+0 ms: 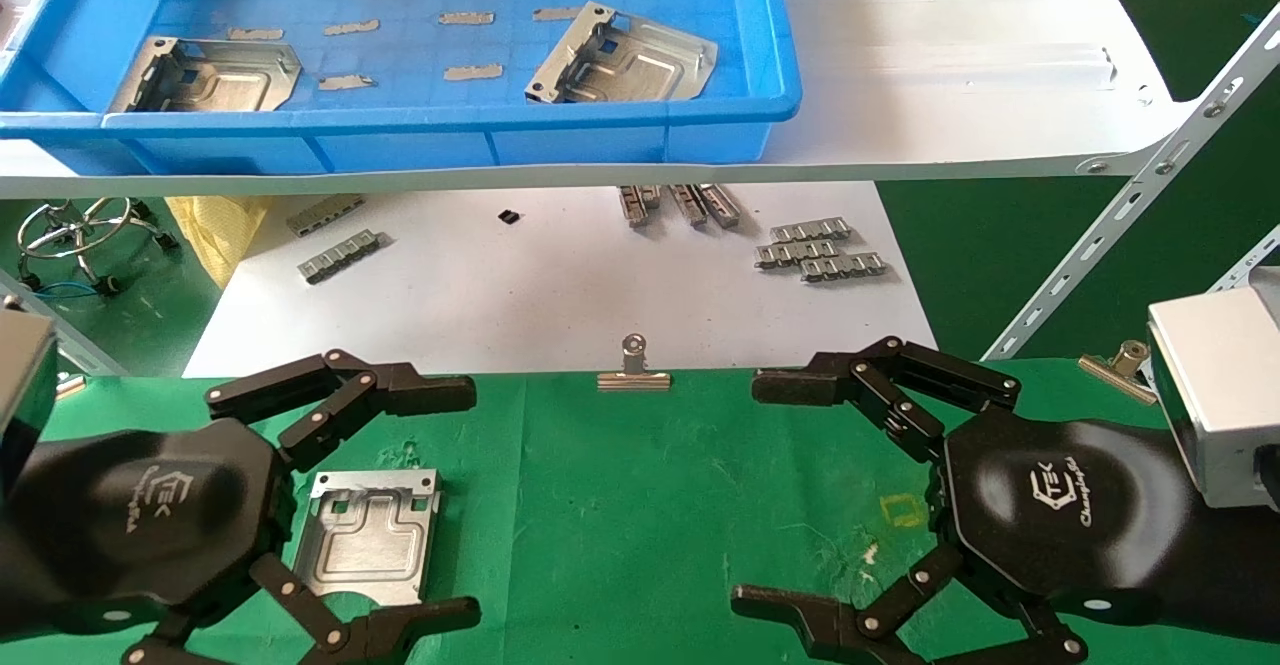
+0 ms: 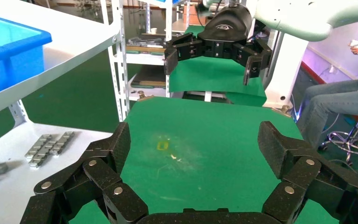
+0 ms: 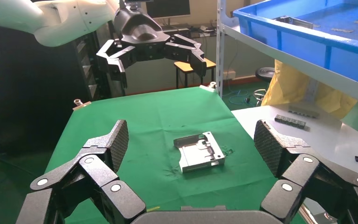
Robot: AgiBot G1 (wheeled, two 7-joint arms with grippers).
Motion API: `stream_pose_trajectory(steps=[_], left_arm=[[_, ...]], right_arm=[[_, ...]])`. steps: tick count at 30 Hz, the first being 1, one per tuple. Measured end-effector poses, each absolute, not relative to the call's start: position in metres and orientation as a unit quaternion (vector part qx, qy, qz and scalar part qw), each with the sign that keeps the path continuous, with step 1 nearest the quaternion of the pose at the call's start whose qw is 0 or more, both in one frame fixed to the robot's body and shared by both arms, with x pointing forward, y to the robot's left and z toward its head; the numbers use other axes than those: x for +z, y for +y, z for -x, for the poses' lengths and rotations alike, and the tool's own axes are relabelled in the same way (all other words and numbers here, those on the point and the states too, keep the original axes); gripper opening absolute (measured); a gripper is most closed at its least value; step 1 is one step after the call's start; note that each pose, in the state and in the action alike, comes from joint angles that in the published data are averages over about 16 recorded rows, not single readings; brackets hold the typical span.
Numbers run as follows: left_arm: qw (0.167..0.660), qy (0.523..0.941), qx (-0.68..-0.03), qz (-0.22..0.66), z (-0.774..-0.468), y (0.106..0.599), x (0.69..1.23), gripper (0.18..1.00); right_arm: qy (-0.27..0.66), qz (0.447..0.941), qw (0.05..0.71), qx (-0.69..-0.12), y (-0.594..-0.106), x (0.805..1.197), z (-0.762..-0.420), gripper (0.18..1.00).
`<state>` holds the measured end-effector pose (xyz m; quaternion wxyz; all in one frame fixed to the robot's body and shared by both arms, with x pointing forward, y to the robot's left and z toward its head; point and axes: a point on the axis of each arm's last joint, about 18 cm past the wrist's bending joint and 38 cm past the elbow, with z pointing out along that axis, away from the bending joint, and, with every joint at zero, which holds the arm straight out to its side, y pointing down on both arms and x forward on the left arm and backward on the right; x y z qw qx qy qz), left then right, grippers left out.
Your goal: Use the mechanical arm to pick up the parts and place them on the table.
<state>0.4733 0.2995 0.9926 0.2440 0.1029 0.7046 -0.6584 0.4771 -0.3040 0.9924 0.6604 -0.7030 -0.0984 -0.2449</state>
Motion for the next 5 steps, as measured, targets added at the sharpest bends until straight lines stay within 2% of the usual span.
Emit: stream_pose_trajectory(steps=[5], left_arm=[[0.244,0.705,-0.658,-0.103,-0.4738,0.2996,0.9925,1.001]], right_arm=[[-0.098,0.703,0.66,-0.245,-0.304,0.9924,-0.4771,1.001]])
